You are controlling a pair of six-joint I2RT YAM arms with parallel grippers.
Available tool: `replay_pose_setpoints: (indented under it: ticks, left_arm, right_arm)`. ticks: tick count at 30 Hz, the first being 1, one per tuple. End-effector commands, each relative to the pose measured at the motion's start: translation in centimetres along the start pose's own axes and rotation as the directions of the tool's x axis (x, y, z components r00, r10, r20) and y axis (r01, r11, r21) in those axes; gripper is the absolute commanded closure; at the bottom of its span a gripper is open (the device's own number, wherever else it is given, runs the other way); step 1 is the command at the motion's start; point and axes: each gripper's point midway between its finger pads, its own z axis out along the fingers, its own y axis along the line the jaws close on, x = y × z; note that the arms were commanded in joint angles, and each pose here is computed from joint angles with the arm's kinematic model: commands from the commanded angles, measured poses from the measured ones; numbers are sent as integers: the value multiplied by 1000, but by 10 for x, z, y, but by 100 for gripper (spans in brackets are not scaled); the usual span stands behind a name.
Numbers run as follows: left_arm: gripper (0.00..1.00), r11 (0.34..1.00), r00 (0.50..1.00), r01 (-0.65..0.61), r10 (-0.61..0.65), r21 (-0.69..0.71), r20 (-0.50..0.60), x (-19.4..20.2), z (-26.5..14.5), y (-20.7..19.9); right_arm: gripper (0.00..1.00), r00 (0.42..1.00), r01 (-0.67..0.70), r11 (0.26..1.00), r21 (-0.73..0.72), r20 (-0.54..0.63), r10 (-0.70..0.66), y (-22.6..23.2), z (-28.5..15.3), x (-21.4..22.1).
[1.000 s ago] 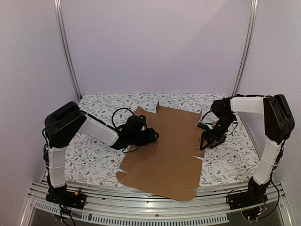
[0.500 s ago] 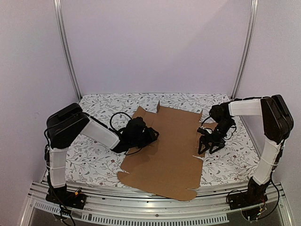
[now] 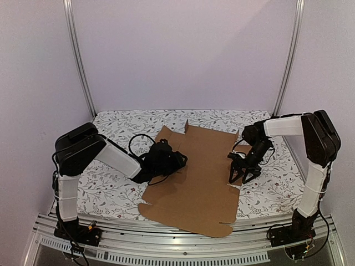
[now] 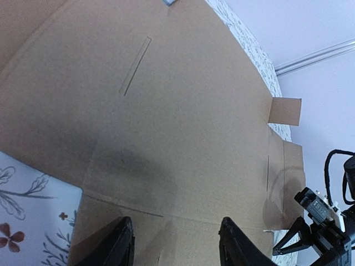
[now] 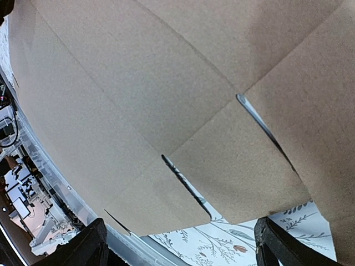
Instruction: Fold the paper box
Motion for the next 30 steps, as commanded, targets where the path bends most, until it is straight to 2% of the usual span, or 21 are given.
replay_pose_setpoints:
  ticks: [1, 4, 10, 17, 30]
  left_arm:
    - [47, 945, 967, -134, 58, -300, -249, 73, -14, 102]
    - [47, 940, 960, -160, 78, -300, -270, 76, -13, 103]
    - [48, 940, 946, -181, 86, -289, -313, 87, -6, 104]
    - [48, 942, 943, -185, 90, -280, -321, 89, -8, 102]
    - [48, 944, 937, -201, 107, -263, -334, 90, -12, 101]
  right_arm:
    - [11, 994, 90, 994, -67, 71, -85, 25, -11, -18]
    - [11, 982, 156, 981, -118, 127, -141, 48, -30, -20]
    - [11, 961, 256, 956, -142, 142, -236, 75, -33, -18]
    - [11, 962, 264, 951, -163, 114, -247, 79, -24, -36]
    - [13, 984, 177, 970, -166, 29, -174, 55, 15, -60]
